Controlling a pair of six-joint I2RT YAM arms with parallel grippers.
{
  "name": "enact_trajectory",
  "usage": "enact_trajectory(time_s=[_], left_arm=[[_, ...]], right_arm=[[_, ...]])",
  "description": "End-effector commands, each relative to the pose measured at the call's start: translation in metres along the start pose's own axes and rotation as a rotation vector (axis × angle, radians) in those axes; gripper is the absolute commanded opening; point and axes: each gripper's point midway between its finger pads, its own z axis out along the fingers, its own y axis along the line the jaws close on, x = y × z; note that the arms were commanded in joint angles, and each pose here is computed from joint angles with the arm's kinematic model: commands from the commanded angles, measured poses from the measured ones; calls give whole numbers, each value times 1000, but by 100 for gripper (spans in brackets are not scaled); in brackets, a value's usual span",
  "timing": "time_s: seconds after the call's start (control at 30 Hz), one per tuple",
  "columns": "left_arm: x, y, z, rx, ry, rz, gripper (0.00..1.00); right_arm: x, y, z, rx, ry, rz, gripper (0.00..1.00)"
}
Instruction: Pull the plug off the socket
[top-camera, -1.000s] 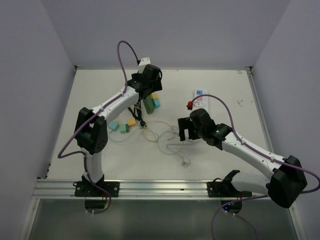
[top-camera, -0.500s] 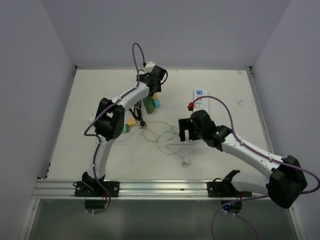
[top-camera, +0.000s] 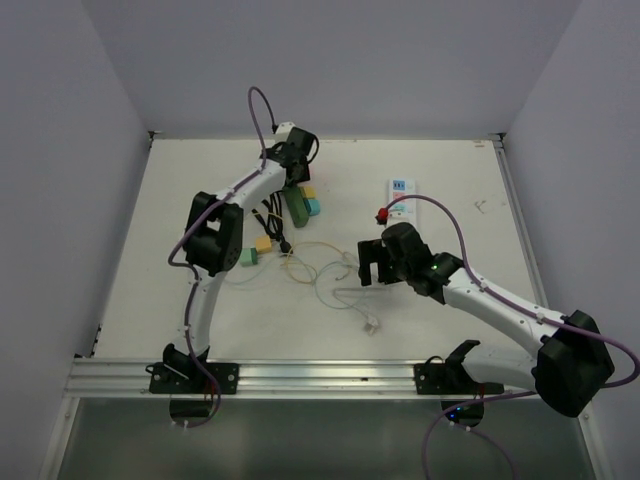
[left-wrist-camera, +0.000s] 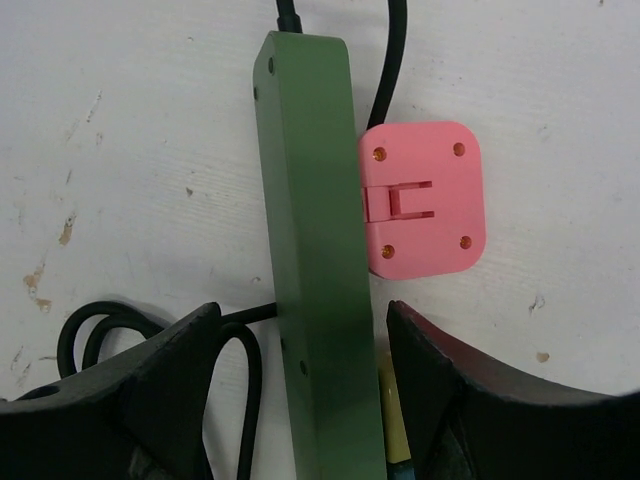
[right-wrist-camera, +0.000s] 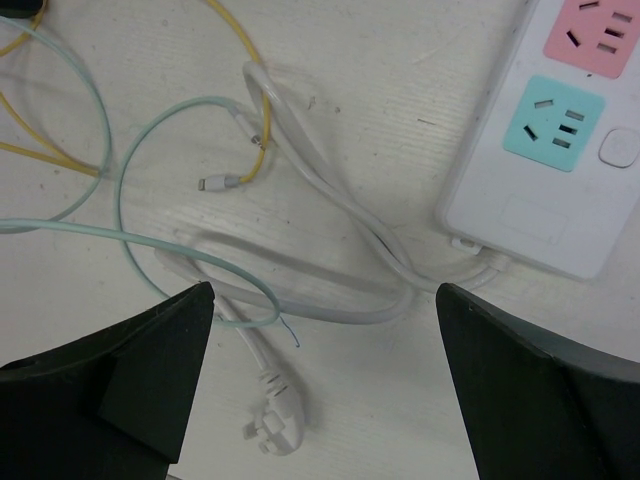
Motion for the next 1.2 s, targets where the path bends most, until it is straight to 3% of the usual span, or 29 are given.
enact_trajectory(time_s=[0.0, 0.33, 0.53, 0.7, 0.83, 0.97, 1.17], left_arm=[[-1, -13, 1, 52, 2, -8, 71], [21, -8, 7, 45, 57, 14, 65], [18, -6, 2, 56, 52, -5, 47], [15, -8, -15, 120, 43, -30, 22], [5, -28, -50, 318, 28, -81, 10], [27, -38, -78, 487, 70, -112, 1], [42, -46, -124, 701, 91, -136, 0]], right_arm=[[-7, 5, 2, -22, -26, 28, 96], [-3, 8, 6, -31, -1, 32, 96], [-1, 10, 5, -45, 6, 35, 96], [-5, 15, 4, -65, 3, 40, 96], [-16, 20, 1, -80, -21, 51, 95], [-31, 29, -2, -108, -54, 77, 95], [-54, 46, 3, -167, -91, 151, 94]])
